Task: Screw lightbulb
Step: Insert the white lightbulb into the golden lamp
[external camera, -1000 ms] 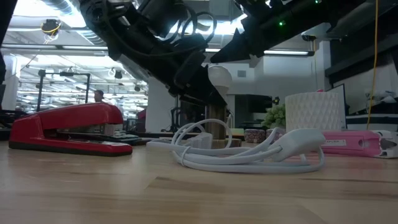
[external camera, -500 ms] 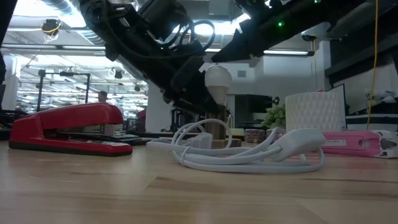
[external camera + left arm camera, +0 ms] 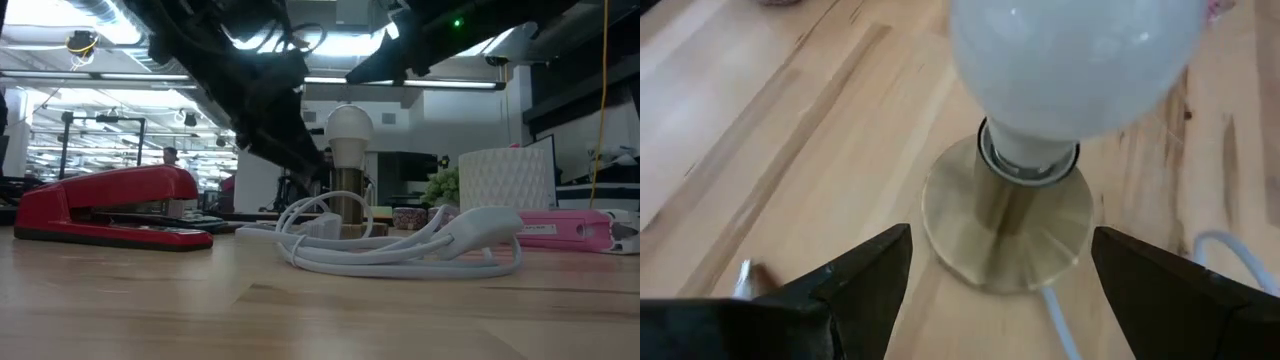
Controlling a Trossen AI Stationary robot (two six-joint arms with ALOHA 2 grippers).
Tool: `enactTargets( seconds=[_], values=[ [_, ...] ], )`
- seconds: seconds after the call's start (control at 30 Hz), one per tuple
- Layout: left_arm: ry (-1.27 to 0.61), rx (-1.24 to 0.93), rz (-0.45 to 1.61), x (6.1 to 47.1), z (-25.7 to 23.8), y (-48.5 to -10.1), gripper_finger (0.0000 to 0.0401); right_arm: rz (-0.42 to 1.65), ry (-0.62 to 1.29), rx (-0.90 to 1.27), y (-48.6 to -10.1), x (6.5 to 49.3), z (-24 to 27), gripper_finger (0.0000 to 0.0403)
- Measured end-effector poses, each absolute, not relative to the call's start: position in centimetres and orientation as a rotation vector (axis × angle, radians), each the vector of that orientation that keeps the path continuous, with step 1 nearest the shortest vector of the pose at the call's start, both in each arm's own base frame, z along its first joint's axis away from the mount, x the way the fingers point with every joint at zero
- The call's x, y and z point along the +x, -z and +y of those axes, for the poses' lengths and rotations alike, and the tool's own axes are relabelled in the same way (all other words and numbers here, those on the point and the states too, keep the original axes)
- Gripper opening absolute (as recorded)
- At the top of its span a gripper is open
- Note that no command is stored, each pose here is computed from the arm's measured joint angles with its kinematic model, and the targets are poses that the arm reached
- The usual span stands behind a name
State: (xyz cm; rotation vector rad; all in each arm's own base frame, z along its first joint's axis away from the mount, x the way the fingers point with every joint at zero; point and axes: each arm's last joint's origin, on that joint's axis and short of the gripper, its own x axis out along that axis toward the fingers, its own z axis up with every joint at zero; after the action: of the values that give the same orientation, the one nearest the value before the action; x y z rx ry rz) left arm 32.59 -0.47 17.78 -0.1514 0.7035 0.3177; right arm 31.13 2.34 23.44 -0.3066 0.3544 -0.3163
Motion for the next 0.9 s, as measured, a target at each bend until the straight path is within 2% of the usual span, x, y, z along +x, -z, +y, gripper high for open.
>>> enactTargets(
  seconds=[0.33,0.63,0.77,0.9],
  values=[
    [-0.304,-0.340,0.825,31.1,-1.2,-17.8,0.0301,0.472,0.370,-0.355,-25.4,27.9,1.8,0.0008],
    [-0.176,-0.512,0.900,30.9,-2.3,-17.7,0.0298,0.593,0.342,-0.392,-24.6,27.2,1.7,0.0008],
    [-0.126,-0.524,0.907,30.9,-2.7,-17.7,0.0268,0.593,0.342,-0.392,-24.6,27.2,1.7,0.0008],
    [-0.028,-0.547,0.889,31.1,-3.6,-18.0,0.0216,0.591,0.343,-0.391,-24.6,27.2,1.7,0.0008]
  ],
)
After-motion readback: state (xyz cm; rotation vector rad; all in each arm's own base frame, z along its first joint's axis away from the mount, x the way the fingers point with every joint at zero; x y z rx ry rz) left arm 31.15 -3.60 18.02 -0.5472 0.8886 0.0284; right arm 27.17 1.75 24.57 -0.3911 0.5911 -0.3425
